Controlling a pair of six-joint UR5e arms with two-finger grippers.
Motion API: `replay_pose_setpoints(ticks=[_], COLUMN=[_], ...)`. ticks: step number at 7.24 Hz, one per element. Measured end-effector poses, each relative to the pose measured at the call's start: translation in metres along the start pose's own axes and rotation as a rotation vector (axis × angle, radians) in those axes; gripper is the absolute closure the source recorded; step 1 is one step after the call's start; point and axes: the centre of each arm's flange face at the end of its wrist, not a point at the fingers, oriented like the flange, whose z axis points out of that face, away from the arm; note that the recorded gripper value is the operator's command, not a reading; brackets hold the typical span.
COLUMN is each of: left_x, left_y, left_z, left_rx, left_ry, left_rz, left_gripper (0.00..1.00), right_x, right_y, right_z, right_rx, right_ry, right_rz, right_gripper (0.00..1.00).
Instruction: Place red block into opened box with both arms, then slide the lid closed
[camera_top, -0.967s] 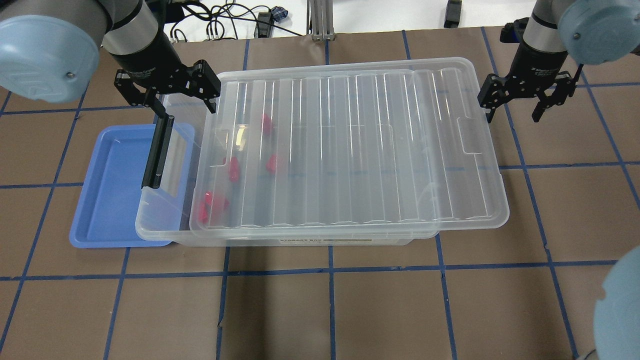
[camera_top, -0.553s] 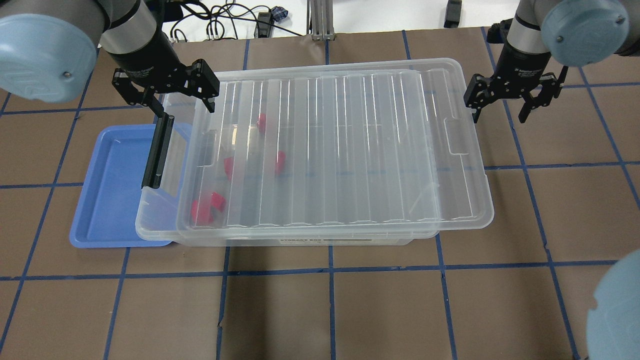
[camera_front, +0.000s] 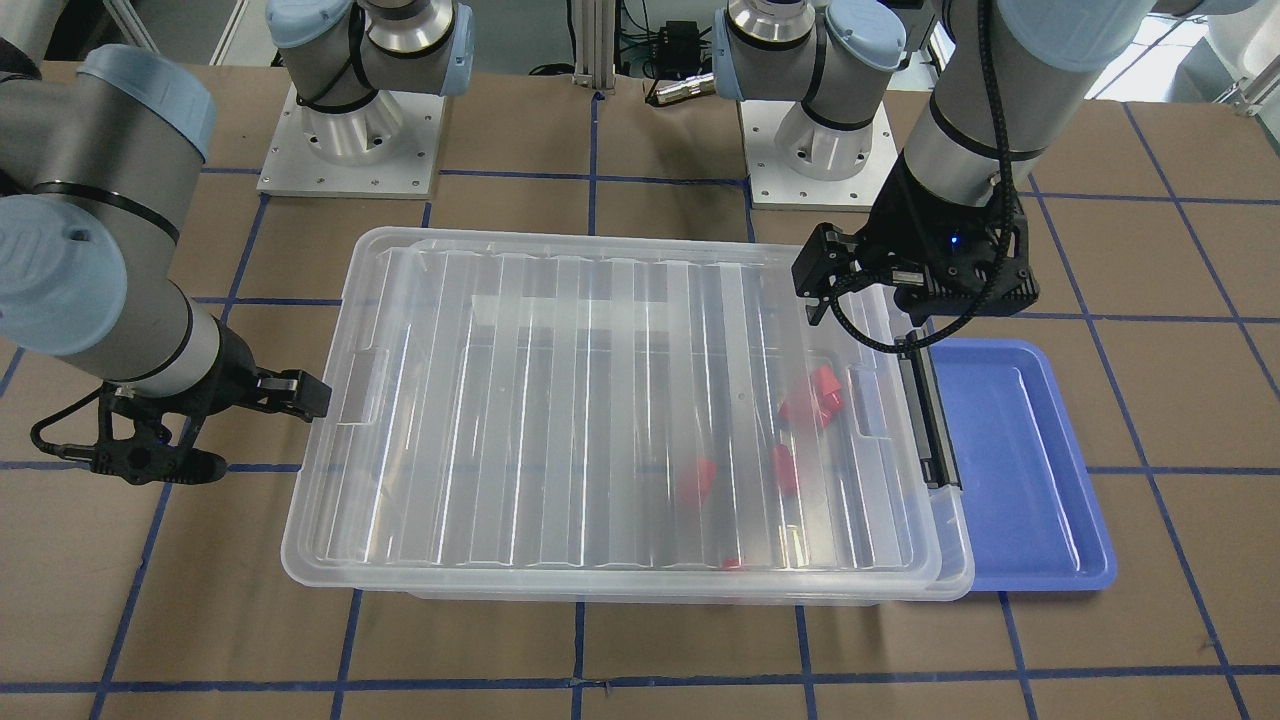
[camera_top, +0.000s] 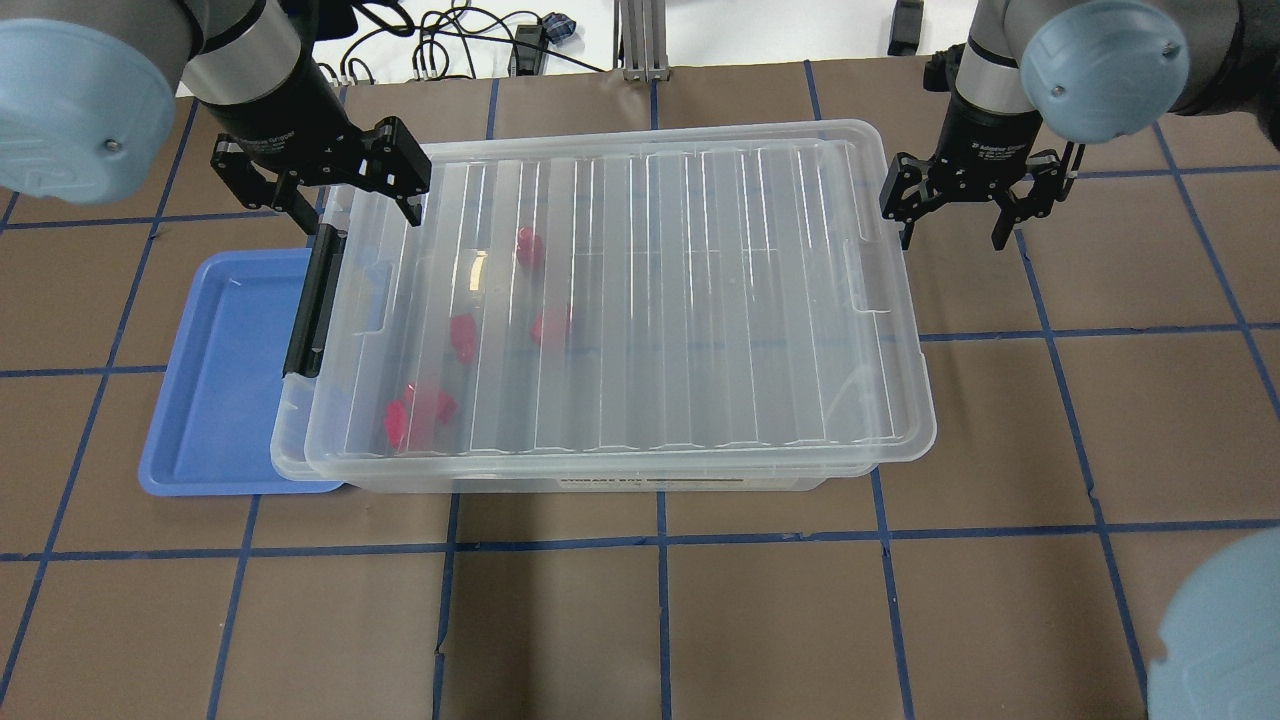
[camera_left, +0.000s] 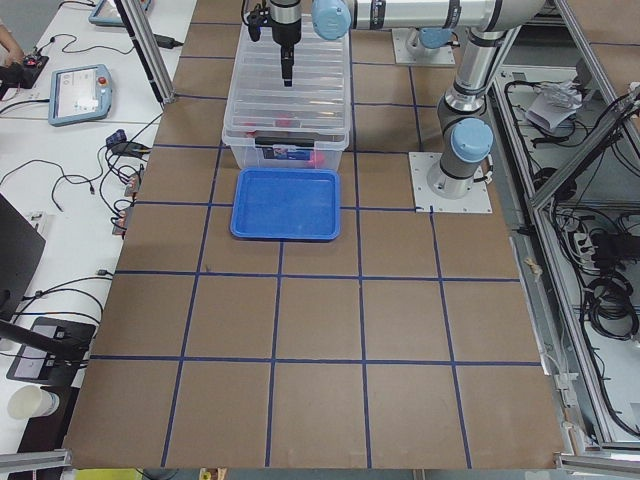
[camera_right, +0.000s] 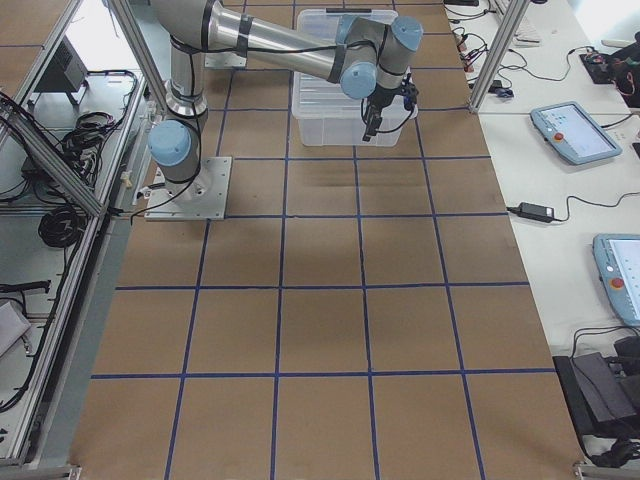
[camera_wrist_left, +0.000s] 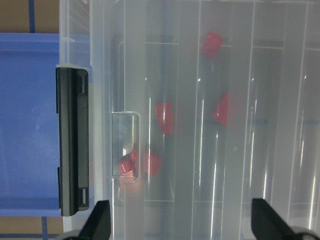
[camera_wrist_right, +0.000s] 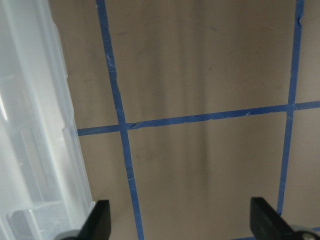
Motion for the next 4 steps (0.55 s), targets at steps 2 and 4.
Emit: replay_pose_setpoints(ticks=[2,4], left_x=[-0.0001,0.0], left_y=[0.0008,0.0022], left_z=[-0.0019,-0.0058], left_rx=[0.001,0.005], left_ry=[-0.001,-0.001], left_rz=[-0.001,-0.001], left_gripper=[0.0,0.0], right_x=[-0.0026,-0.0026], right_y=[0.0004,0.001], right_z=[0.0002,-0.0023], right_rx=[-0.003,0.0], right_ry=[-0.02,-0.024], right_rz=[0.023,0.034], right_gripper=[0.0,0.0])
